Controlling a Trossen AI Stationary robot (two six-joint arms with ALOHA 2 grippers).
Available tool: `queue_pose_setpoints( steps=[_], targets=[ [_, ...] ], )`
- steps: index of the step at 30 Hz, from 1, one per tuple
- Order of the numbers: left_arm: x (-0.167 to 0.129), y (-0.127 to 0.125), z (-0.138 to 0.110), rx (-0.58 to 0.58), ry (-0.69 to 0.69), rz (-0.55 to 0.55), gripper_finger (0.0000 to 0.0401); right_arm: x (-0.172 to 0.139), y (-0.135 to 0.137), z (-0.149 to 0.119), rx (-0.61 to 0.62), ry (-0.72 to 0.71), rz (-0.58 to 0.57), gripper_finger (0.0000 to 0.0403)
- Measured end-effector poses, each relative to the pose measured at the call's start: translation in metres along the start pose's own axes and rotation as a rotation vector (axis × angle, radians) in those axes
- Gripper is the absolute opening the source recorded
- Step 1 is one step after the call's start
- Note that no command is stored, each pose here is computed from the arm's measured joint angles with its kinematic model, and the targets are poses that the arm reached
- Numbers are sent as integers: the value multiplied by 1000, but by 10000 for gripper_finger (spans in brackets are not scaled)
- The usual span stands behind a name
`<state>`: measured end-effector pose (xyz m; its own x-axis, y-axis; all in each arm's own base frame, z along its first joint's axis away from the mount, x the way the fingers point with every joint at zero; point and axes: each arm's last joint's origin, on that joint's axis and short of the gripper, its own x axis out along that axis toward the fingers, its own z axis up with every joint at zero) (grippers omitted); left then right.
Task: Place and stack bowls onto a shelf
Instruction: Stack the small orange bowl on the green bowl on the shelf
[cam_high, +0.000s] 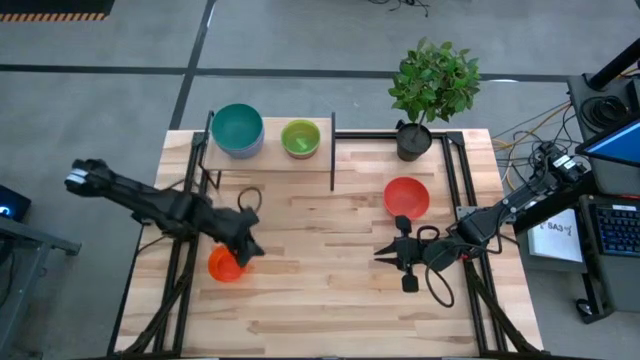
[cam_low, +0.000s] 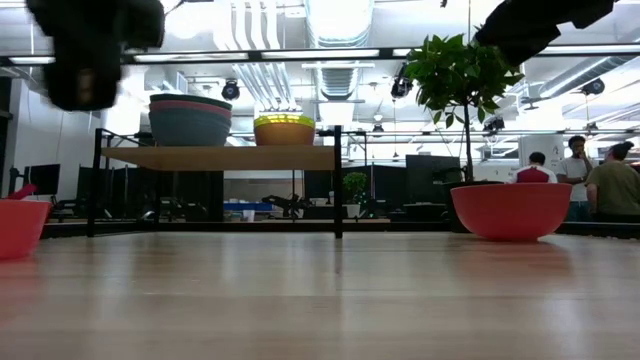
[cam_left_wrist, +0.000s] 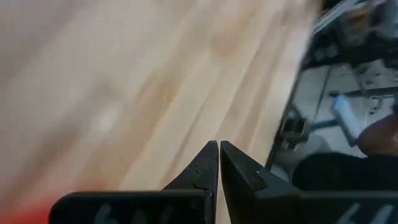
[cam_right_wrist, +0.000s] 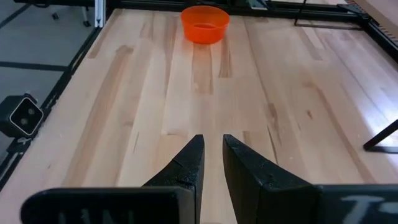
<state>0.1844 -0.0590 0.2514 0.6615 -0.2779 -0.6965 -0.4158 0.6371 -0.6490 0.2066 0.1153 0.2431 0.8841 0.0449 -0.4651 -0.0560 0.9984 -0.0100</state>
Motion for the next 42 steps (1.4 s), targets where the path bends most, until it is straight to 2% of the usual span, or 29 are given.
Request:
queue_pose_setpoints(
  steps=[8, 11, 17, 25, 29, 38, 42],
  targets=[
    [38, 12, -21, -362, 293, 245, 0, 0, 0, 0, -1, 2, 1, 47],
    [51, 15, -25, -452, 378, 302, 0, 0, 0, 0, 1, 3, 2, 47],
    [60, 8, -25, -442, 436, 419, 0, 0, 0, -3, 2, 11, 0, 47],
    [60, 4, -27, -339, 469, 689, 10, 1, 0, -3, 1, 14, -1, 47],
    [66, 1, -26, -317, 458, 699, 45, 1, 0, -3, 1, 15, -1, 47],
    [83, 2, -36, -250, 413, 781, 172, 1, 0, -4, 2, 15, -1, 47],
    [92, 1, -37, -238, 411, 759, 197, 3, 0, -5, -2, 21, -3, 47]
  ],
)
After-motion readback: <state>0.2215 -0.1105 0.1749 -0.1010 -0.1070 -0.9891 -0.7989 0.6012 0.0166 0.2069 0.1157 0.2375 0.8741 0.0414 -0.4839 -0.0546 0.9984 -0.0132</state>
